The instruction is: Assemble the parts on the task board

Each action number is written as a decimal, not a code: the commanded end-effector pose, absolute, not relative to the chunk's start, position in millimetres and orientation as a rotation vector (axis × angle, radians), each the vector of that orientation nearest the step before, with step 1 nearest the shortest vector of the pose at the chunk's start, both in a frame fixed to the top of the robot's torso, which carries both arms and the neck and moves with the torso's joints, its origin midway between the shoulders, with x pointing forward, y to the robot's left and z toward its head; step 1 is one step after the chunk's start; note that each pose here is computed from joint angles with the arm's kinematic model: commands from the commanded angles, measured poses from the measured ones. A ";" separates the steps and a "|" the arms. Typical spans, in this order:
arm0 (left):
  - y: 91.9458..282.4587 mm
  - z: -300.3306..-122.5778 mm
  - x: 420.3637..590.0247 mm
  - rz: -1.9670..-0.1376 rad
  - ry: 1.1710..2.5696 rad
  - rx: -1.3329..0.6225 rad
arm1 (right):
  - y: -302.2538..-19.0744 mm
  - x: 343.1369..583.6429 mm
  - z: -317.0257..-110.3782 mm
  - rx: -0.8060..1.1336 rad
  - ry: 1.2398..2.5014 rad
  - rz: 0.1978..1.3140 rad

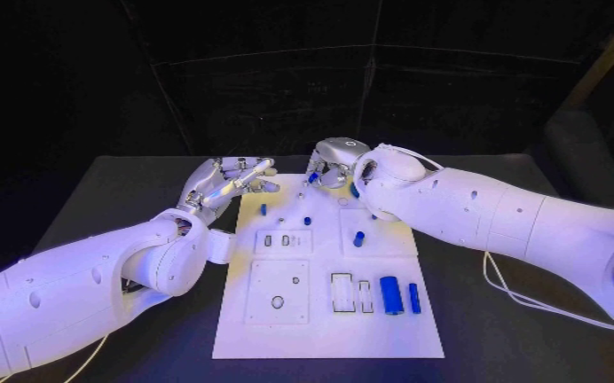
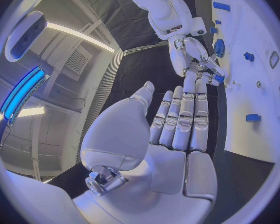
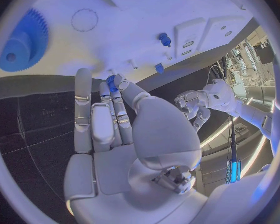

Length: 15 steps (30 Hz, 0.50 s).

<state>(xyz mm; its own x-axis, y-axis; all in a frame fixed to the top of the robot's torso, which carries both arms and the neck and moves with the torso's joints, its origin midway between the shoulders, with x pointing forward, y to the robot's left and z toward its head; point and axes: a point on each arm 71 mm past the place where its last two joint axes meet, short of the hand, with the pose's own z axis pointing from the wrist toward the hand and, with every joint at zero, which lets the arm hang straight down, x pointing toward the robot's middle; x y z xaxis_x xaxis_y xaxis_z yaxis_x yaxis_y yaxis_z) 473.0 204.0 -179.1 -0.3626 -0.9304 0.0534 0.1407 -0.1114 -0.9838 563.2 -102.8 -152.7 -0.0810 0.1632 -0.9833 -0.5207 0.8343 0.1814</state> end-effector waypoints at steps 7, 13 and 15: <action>202.8 -175.7 472.9 -1.627 1.305 -0.941 | -95.5 569.4 -152.1 -0.297 1.547 0.576; 202.9 -175.6 473.2 -1.626 1.304 -0.941 | -91.3 572.1 -154.9 -0.310 1.573 0.566; 202.7 -175.6 473.2 -1.626 1.304 -0.941 | -90.2 572.6 -155.7 -0.314 1.582 0.564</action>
<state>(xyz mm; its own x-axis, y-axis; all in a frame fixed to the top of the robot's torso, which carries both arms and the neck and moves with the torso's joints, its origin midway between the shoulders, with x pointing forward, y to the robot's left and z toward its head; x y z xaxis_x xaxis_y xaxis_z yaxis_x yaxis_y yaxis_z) 473.5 204.0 -177.1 -0.3633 -0.9302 0.0523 0.1425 -0.1109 -0.9836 572.2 -91.3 -155.6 -0.0841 0.1528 -0.9847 -0.5117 0.8413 0.1743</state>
